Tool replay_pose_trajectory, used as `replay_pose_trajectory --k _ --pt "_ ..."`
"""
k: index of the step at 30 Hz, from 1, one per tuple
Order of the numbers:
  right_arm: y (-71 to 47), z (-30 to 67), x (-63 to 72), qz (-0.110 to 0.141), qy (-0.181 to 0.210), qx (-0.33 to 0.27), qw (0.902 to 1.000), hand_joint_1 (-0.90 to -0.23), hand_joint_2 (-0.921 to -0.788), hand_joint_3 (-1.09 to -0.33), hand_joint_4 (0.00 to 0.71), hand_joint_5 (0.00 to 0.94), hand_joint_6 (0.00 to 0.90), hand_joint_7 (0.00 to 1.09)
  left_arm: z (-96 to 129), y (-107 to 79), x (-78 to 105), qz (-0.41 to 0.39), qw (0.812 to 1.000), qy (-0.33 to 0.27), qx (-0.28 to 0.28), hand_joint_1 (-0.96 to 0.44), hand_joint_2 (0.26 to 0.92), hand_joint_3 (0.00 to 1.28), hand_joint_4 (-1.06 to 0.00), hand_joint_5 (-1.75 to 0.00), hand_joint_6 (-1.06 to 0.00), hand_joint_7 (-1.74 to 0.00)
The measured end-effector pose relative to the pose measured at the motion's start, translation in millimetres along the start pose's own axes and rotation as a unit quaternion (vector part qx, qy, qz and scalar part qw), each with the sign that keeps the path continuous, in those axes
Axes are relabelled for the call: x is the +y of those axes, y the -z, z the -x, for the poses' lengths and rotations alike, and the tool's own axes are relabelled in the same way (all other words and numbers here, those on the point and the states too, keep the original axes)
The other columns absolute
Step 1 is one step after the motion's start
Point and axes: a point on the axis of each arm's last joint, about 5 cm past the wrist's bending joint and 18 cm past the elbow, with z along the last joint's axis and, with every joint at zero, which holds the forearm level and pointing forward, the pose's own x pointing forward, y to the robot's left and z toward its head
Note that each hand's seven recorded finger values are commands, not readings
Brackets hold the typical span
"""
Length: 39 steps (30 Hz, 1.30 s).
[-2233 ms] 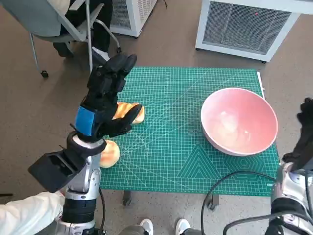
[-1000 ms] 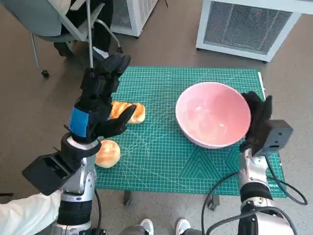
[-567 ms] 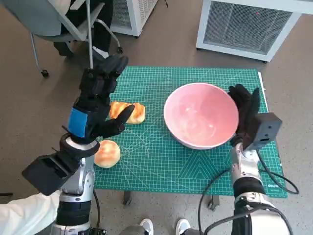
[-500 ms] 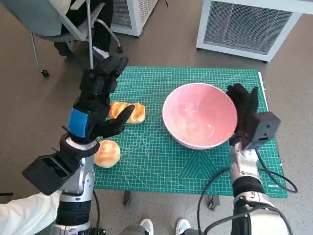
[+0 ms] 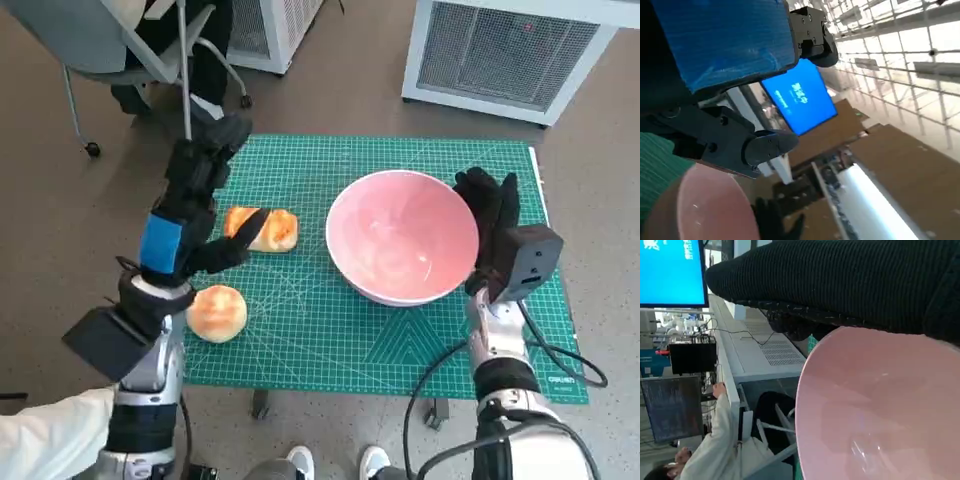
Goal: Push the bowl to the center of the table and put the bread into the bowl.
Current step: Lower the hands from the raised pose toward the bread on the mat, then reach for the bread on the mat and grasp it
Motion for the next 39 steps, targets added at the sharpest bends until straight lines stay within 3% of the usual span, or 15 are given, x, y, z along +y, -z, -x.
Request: replay_pose_trajectory --k 9,13,18,22,27,32,39 --pt "-15.6 -5.7 -14.1 0.011 0.013 -0.054 0.9984 -0.292 -0.921 -0.526 0.427 0.011 0.183 0.57 -11 -2.4 17.9 -0.135 0.987 0.059 0.058 -0.28 0.909 0.21 -0.1 -0.2 -0.01 -0.58" --pt "-32.3 -8.9 -16.5 0.016 0.015 -0.128 0.9916 -0.292 -0.921 -0.514 0.426 0.009 0.18 0.58 -23 -8.1 30.2 -0.221 0.961 0.124 0.113 -0.28 0.911 0.06 -0.15 -0.06 -0.15 -0.32" --pt "-56.1 -6.0 -19.8 0.032 0.014 -0.246 0.9687 -0.315 -0.921 -0.499 0.423 0.006 0.18 0.59 -41 -15.0 38.8 -0.291 0.926 0.177 0.164 -0.25 0.867 0.01 -0.17 -0.01 -0.26 -0.14" --pt "-71.9 2.3 -19.2 0.043 -0.003 -0.334 0.9415 -0.349 -0.921 -0.48 0.423 0.005 0.184 0.6 -54 -15.4 39.4 -0.316 0.903 0.212 0.201 -0.15 0.822 0.0 -0.18 0.0 -0.32 -0.07" --pt "-86.3 15.7 -15.6 0.057 -0.033 -0.412 0.9086 -0.371 -0.921 -0.483 0.427 0.006 0.193 0.61 -66 -11.0 34.8 -0.331 0.871 0.263 0.25 -0.01 0.795 0.0 -0.2 -0.01 -0.36 -0.05" --pt "-98.0 29.5 -13.1 0.078 -0.055 -0.465 0.88 -0.384 -0.921 -0.508 0.433 0.008 0.19 0.61 -78 -5.2 26.5 -0.35 0.82 0.325 0.317 0.06 0.79 0.0 -0.21 -0.01 -0.39 -0.04" --pt "-105.5 43.9 -12.0 0.097 -0.079 -0.493 0.8607 -0.421 -0.921 -0.507 0.438 0.009 0.186 0.62 -91 -1.4 16.5 -0.388 0.759 0.369 0.37 0.04 0.785 0.0 -0.22 0.0 -0.41 -0.03"
